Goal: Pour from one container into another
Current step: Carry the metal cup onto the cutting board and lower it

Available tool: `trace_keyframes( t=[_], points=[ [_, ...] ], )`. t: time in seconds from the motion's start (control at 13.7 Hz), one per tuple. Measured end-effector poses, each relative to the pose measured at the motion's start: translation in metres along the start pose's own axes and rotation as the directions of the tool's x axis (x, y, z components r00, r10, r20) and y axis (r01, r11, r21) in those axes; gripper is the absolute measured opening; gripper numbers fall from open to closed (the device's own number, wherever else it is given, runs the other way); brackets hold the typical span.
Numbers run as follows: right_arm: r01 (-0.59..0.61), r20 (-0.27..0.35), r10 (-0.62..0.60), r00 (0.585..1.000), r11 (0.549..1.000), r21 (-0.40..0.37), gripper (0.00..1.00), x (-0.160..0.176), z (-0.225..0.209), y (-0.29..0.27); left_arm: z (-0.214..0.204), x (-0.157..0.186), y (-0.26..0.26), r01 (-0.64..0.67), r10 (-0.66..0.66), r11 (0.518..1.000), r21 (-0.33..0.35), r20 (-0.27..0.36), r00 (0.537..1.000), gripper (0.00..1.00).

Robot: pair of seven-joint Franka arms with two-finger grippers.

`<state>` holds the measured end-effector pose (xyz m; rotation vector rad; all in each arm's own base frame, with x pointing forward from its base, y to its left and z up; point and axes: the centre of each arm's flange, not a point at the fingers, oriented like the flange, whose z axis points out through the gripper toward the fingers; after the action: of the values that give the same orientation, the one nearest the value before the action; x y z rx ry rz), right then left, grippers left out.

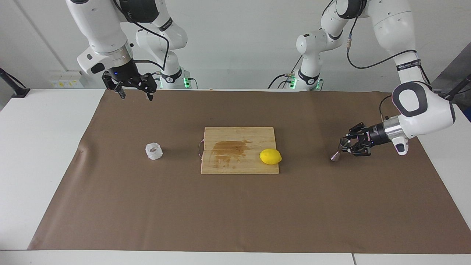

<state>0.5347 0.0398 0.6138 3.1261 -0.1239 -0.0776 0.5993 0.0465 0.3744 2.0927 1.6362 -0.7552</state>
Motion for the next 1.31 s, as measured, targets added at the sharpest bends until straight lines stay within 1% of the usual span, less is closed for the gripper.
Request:
trace_keyframes(
  t=[0.15, 0.29, 0.51, 0.66, 0.8, 0.95, 1.17, 1.31],
  points=[
    [0.0, 0.0, 0.0, 1.0, 1.0, 0.0, 1.0, 0.0, 0.0, 0.0, -0.003, -0.027, 0.009, -0.011, 0.011, 1.0, 0.018, 0.004, 1.0, 0.5],
    [0.001, 0.0, -0.001, 1.0, 1.0, 0.0, 1.0, 0.0, 0.0, -0.001, -0.003, -0.06, 0.021, 0.013, -0.013, 1.0, 0.028, 0.022, 1.0, 0.5],
    [0.001, 0.0, -0.001, 1.0, 1.0, 0.0, 1.0, 0.0, 0.0, -0.001, 0.013, -0.134, 0.044, 0.055, -0.057, 0.998, 0.044, 0.053, 0.997, 0.5],
    [0.001, 0.0, -0.001, 1.0, 1.0, 0.0, 1.0, 0.0, 0.0, -0.001, 0.033, -0.182, 0.051, 0.063, -0.069, 0.995, 0.077, 0.075, 0.995, 0.5],
    [0.001, 0.0, -0.001, 1.0, 1.0, 0.0, 1.0, 0.0, 0.0, -0.001, 0.052, -0.221, 0.055, 0.086, -0.093, 0.993, 0.085, 0.091, 0.991, 0.5],
    [0.001, 0.0, -0.001, 1.0, 1.0, 0.0, 1.0, 0.0, 0.0, 0.0, 0.078, -0.264, 0.059, 0.095, -0.101, 0.992, 0.078, 0.085, 0.991, 0.5],
    [0.001, 0.0, -0.001, 1.0, 1.0, 0.0, 1.0, 0.0, 0.0, 0.0, 0.129, -0.331, 0.059, 0.087, -0.092, 0.994, 0.06, 0.069, 0.993, 0.5],
    [0.001, 0.0, -0.001, 1.0, 1.0, 0.0, 1.0, 0.0, 0.0, 0.0, 0.16, -0.365, 0.052, 0.058, -0.063, 0.996, 0.07, 0.064, 0.996, 0.5]
  ],
)
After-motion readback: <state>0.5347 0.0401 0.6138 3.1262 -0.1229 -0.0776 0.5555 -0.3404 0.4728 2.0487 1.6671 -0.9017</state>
